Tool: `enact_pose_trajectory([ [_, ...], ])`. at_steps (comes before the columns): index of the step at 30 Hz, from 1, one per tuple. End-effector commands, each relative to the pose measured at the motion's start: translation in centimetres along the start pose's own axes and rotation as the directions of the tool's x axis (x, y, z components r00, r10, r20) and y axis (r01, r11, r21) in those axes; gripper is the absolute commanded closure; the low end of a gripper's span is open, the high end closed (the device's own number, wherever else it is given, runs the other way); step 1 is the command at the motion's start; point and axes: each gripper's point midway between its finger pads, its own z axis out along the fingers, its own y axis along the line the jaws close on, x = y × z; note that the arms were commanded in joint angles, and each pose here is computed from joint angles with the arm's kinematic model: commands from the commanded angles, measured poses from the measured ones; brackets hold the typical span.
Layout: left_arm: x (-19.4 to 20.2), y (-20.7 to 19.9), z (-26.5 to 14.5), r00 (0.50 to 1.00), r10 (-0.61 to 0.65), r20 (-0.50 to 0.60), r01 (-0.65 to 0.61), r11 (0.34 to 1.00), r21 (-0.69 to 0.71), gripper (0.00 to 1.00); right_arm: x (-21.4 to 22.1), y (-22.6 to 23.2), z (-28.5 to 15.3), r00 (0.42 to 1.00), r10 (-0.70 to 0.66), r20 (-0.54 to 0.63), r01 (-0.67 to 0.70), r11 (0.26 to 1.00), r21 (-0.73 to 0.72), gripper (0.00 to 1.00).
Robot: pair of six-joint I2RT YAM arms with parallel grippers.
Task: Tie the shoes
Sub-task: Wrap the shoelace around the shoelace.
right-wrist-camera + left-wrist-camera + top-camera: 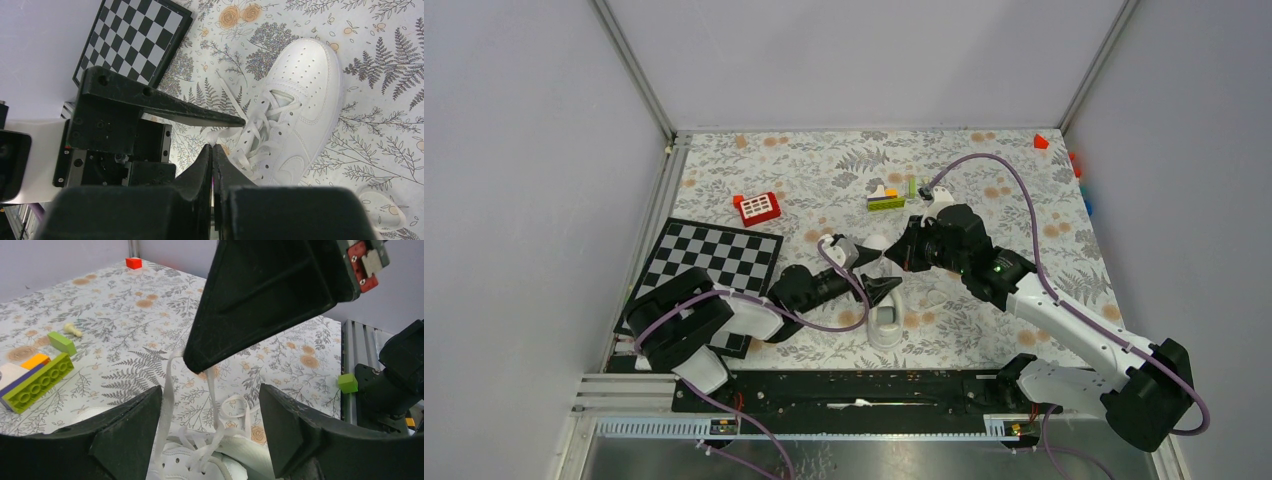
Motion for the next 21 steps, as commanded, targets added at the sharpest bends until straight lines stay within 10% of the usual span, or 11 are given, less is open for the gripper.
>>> enact_pose_trajectory([
  [1,-2.63,-1.32,1.26,0.995,0.001,0.095,-0.007,0.999,0.054,0.25,-2.08,0.96,-0.23,0.997,0.006,0.071,-0.004,1.0,-0.028,1.0],
  [21,-2.4,-1.71,1.76,0.995,-0.03,0.094,0.023,0.997,0.073,0.74,-2.27,1.01,-0.42,0.997,0.008,0.08,-0.005,1.0,-0.029,1.0],
])
